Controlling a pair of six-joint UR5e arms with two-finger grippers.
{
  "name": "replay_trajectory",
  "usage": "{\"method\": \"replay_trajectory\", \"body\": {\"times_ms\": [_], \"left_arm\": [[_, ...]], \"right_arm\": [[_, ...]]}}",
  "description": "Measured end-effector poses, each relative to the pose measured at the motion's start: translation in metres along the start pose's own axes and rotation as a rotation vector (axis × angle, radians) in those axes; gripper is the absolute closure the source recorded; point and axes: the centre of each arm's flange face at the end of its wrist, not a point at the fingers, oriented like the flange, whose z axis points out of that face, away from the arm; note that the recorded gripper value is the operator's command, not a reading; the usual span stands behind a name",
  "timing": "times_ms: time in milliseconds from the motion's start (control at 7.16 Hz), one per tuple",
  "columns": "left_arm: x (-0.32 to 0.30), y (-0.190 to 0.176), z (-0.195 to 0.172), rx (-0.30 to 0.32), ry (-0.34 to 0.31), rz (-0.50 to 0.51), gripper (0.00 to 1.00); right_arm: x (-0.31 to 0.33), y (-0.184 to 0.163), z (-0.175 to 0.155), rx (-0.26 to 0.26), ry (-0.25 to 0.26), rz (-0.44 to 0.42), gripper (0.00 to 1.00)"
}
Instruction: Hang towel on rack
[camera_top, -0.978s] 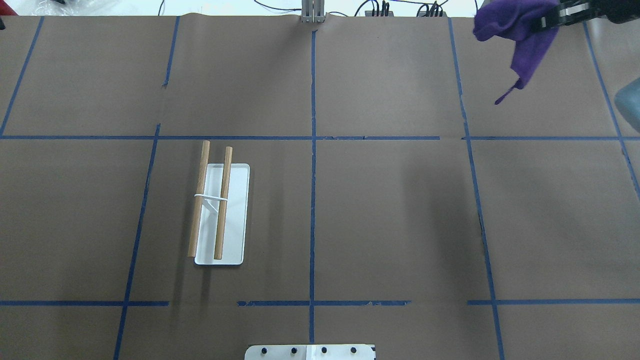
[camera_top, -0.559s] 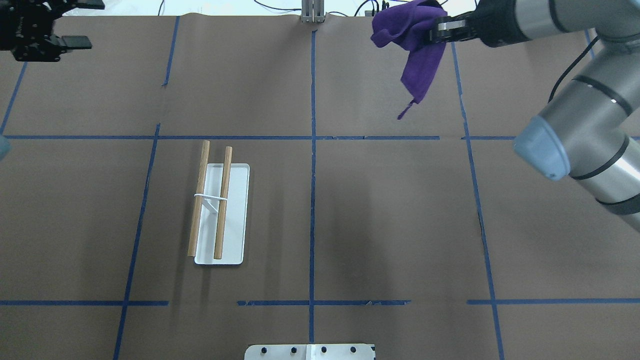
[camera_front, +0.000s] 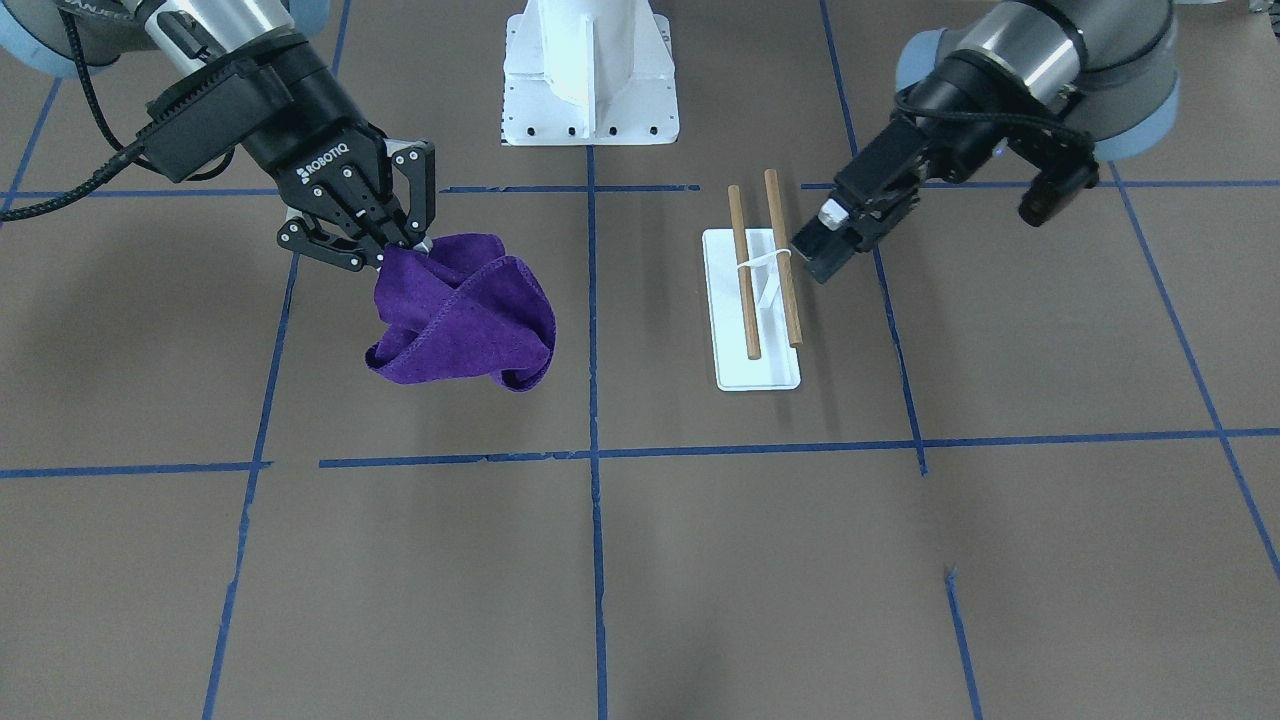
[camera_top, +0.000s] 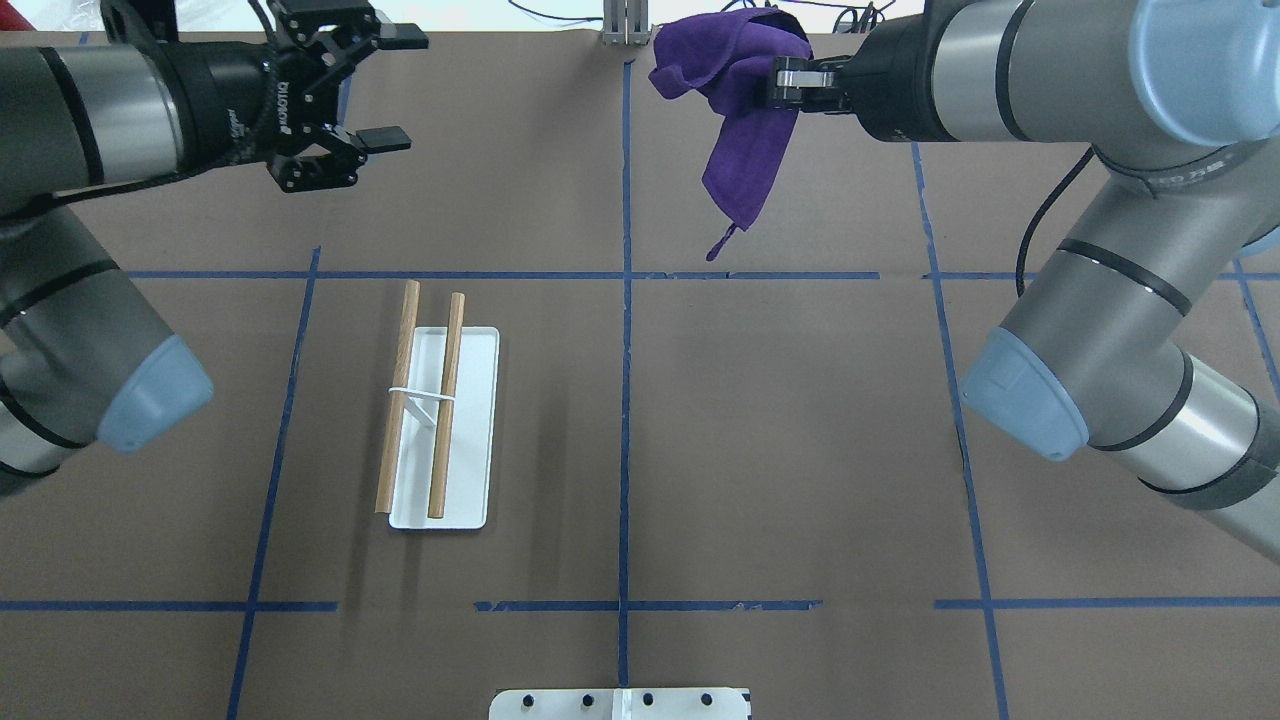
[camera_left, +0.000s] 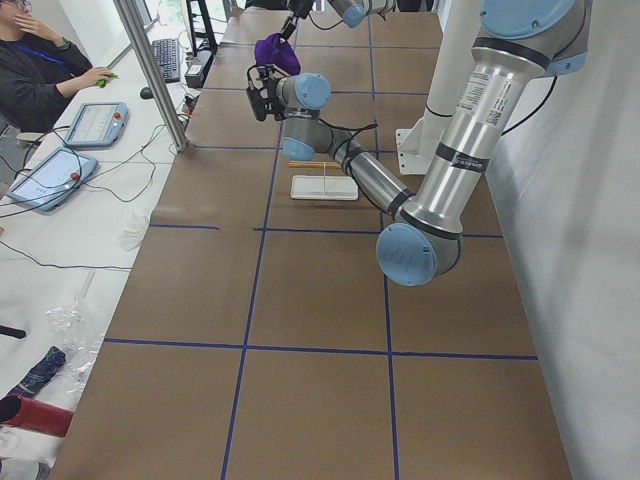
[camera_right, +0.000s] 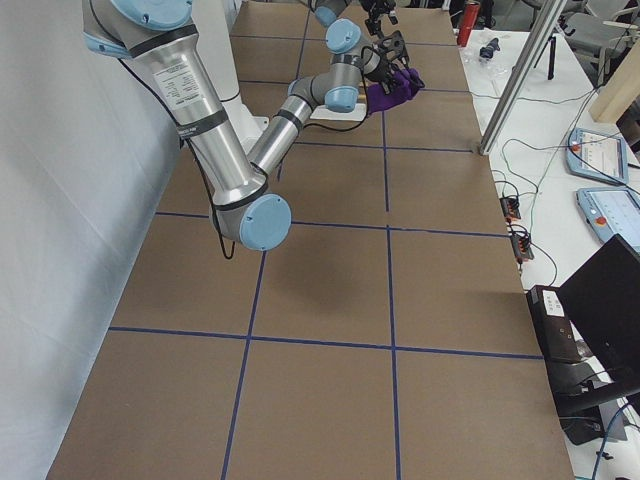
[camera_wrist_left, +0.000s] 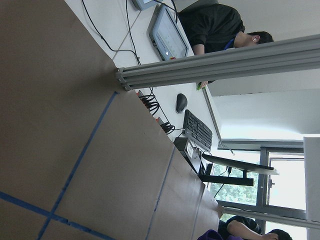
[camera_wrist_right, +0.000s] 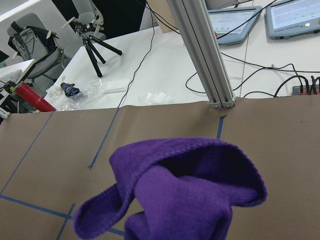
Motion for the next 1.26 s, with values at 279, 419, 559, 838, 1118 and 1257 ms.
{"method": "replay_trajectory", "body": {"times_ms": [279, 419, 559, 838, 1118, 1257], "left_arm": [[0.020, 0.061, 0.034, -0.022, -0.022, -0.028, 0.14], [0.026, 0.080, 0.044, -0.044, -0.028, -0.032, 0.15], [0.032, 0.095, 0.051, -0.066, -0.024, -0.033, 0.16], [0.039, 0.107, 0.055, -0.088, -0.015, -0.029, 0.23], [0.042, 0.109, 0.057, -0.092, -0.012, -0.024, 0.32], [0.041, 0.108, 0.058, -0.091, -0.015, -0.022, 0.34]], "right_arm": [[-0.010, 0.007, 0.002, 0.010, -0.009, 0.006, 1.00], [-0.013, 0.011, 0.003, 0.007, -0.014, 0.005, 1.00], [-0.019, 0.017, 0.003, 0.005, -0.023, 0.003, 1.00], [-0.035, 0.034, 0.002, 0.013, -0.043, -0.006, 1.00], [-0.041, 0.040, -0.003, 0.017, -0.057, -0.011, 1.00], [-0.042, 0.041, -0.006, 0.019, -0.061, -0.012, 1.00]]}}
